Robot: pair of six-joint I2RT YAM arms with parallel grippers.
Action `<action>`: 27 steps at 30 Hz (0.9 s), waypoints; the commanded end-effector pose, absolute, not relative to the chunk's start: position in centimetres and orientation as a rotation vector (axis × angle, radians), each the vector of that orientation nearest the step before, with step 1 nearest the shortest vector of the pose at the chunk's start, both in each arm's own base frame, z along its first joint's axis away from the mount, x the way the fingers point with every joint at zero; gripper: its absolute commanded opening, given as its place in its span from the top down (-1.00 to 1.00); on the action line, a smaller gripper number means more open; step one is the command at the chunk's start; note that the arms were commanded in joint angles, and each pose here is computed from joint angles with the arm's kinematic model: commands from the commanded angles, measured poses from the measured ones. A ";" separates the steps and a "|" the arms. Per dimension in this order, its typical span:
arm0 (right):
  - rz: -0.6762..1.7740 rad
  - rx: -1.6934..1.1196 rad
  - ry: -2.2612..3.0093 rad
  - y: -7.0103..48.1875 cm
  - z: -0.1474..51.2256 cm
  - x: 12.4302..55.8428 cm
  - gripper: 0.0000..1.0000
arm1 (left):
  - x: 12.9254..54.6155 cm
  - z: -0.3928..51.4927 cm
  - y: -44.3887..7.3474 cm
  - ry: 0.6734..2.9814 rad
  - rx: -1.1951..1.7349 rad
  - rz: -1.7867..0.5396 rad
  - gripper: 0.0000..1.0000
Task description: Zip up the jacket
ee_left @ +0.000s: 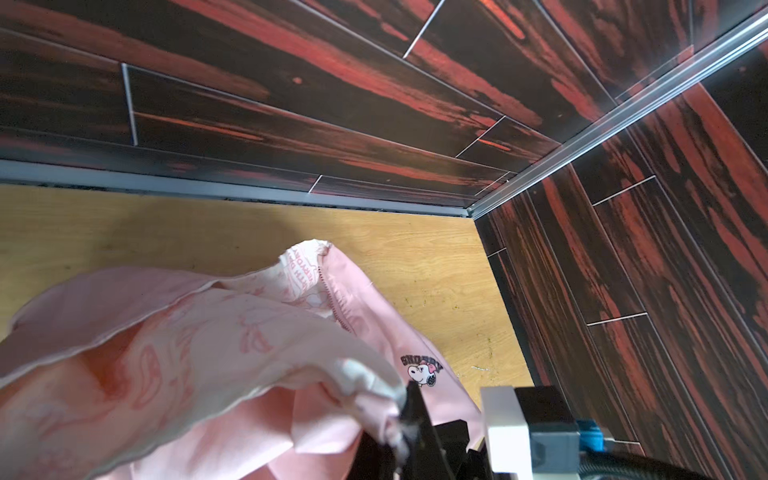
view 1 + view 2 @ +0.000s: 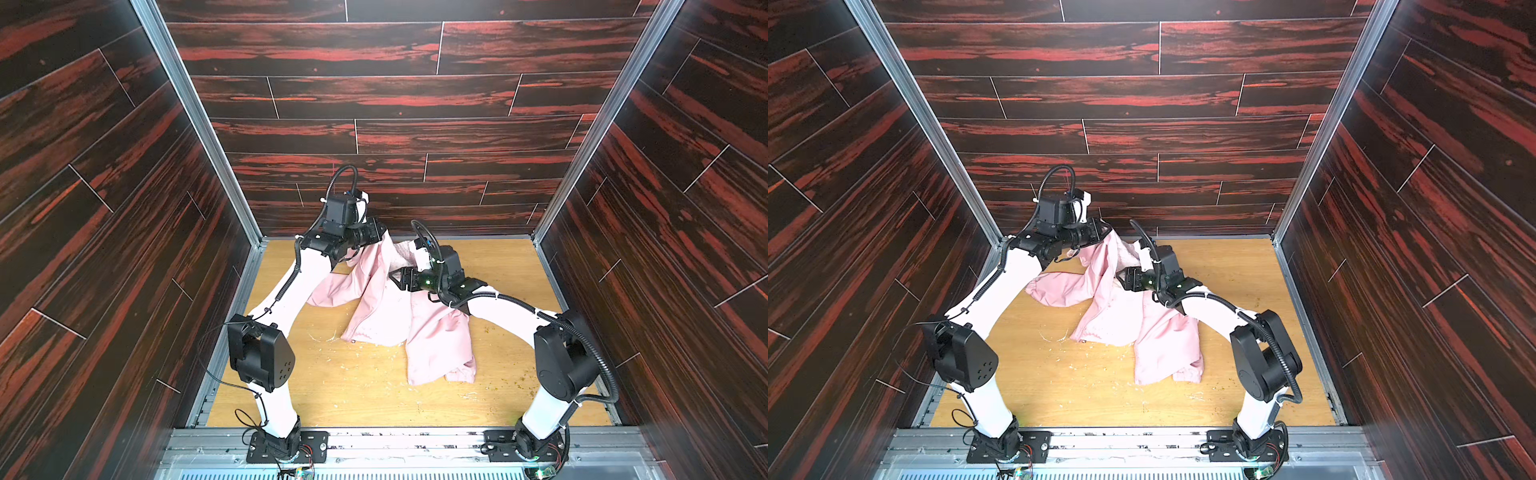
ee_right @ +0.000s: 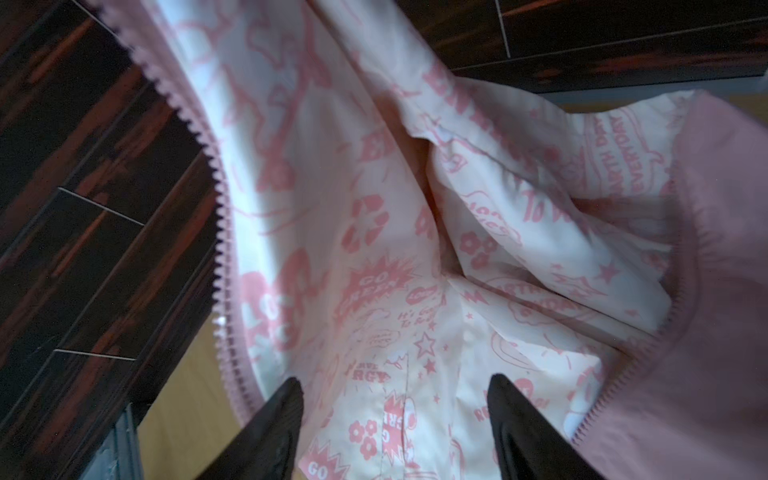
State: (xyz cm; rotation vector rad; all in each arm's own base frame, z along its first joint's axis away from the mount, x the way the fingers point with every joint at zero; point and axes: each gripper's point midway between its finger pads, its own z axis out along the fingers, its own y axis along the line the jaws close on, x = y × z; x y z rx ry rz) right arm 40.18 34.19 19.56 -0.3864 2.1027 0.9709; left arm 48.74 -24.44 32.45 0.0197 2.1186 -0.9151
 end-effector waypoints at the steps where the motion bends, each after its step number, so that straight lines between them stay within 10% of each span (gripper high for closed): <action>1: 1.090 -0.412 2.030 35.6 21.0 39.2 -0.47 | 48.3 35.4 -24.7 2.057 0.037 -0.939 1.00; 27: 1.272 -0.370 2.181 42.3 14.3 37.0 -0.41 | 49.3 38.1 -26.2 1.987 0.032 -1.001 1.00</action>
